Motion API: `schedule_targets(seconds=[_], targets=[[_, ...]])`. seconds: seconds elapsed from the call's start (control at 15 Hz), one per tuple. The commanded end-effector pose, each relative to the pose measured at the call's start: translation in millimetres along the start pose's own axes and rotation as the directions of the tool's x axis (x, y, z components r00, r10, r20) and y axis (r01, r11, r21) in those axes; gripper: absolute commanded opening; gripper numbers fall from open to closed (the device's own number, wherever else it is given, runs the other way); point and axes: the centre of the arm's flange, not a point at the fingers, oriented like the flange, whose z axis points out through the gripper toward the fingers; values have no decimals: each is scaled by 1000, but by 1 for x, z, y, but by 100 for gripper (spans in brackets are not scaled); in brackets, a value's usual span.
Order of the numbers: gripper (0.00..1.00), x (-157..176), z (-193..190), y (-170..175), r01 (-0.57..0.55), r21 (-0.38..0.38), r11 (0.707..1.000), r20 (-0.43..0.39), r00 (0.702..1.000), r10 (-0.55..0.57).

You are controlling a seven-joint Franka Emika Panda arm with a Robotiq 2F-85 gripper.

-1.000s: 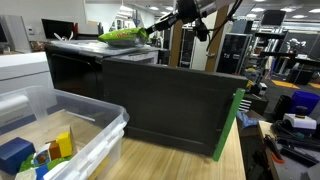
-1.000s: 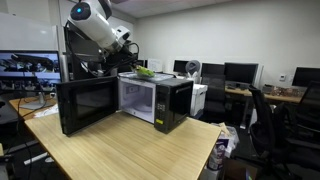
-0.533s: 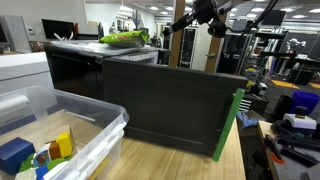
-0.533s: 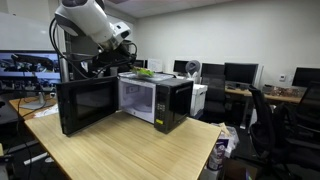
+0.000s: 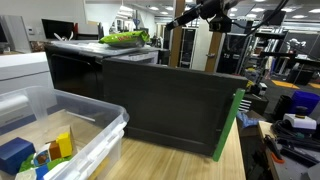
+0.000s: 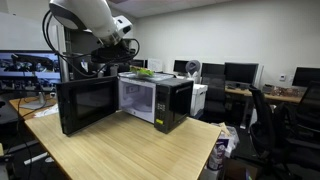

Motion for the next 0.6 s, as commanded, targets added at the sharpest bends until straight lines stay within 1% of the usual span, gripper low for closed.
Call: schedule_targets(seconds=[0.0, 0.2, 0.27, 0.33, 0.4, 0.53], targets=[[55, 2, -1, -18, 160, 96, 982, -32, 987, -158], [76, 0, 8, -30, 303, 155, 940, -59, 953, -297], [85, -3, 14, -34, 366, 162, 916, -75, 930, -359], [92, -4, 19, -34, 411, 152, 899, -95, 911, -401], [99, -4, 23, -35, 458, 124, 880, -116, 888, -446], [100, 0, 29, -34, 514, 39, 857, -160, 850, -502]])
